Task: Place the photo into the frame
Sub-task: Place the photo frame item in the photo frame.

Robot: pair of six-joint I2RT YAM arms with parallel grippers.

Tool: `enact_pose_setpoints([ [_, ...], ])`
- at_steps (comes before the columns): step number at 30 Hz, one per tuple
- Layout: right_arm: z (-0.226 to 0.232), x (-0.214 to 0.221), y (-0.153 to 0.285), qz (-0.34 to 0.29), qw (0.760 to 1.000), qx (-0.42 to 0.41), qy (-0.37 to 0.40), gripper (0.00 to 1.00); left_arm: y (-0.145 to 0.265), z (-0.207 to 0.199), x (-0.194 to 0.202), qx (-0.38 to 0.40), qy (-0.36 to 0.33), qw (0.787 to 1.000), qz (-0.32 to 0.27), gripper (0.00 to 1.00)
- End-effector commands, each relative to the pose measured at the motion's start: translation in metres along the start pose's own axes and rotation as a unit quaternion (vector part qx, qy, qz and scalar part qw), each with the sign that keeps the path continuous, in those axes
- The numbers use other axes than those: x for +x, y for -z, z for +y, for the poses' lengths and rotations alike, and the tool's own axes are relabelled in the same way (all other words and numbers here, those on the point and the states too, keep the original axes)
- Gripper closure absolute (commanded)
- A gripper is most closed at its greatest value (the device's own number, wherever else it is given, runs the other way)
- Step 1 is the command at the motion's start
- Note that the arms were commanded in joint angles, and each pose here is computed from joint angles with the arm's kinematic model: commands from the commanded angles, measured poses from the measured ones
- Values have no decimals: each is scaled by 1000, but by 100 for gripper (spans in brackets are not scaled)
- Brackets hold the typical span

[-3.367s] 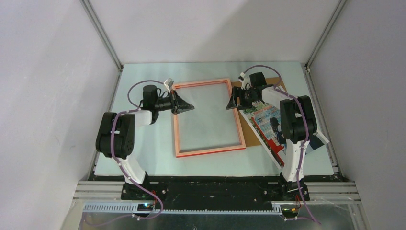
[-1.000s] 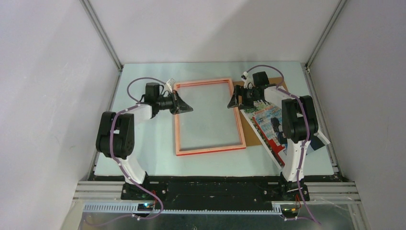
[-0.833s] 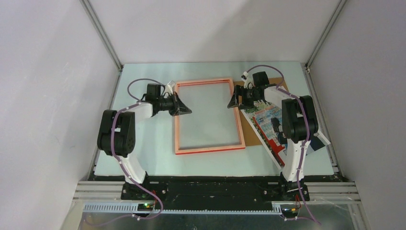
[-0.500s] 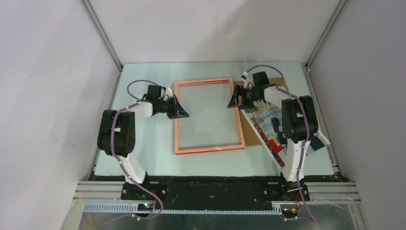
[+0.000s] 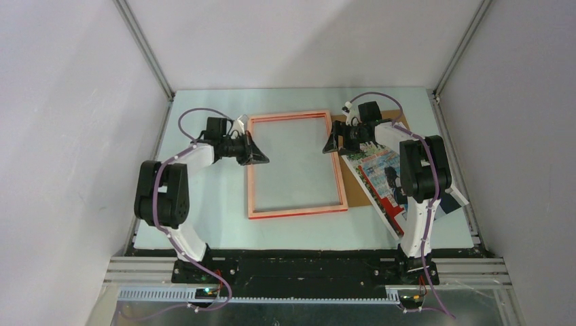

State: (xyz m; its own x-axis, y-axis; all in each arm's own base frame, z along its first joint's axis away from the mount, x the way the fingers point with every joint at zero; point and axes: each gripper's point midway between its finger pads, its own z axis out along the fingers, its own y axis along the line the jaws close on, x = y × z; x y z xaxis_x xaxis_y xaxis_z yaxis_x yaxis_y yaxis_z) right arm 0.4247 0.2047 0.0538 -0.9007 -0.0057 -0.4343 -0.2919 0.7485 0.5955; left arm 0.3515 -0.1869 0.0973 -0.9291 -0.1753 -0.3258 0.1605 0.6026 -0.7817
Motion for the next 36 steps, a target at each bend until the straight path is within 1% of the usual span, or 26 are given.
enact_pose_setpoints([
  [1, 8, -12, 0, -12, 1000, -9, 19, 17, 17, -37, -15, 43, -74, 996, -32, 100],
  [8, 9, -13, 1, -13, 1000, -8, 20, 17, 19, -46, -15, 64, -74, 995, -36, 100],
  [12, 9, -12, 0, -12, 1000, -9, 19, 17, 22, -55, -15, 89, -76, 992, -40, 100],
  [15, 9, -13, 0, -11, 1000, -9, 18, 17, 22, -59, -15, 103, -62, 992, -36, 100],
  [18, 8, -12, -1, -11, 1000, -9, 17, 17, 20, -62, -21, 113, -63, 991, -45, 100],
  [36, 9, -9, -4, -6, 1000, -9, 20, 18, 10, -53, -33, 113, -52, 991, -53, 100],
])
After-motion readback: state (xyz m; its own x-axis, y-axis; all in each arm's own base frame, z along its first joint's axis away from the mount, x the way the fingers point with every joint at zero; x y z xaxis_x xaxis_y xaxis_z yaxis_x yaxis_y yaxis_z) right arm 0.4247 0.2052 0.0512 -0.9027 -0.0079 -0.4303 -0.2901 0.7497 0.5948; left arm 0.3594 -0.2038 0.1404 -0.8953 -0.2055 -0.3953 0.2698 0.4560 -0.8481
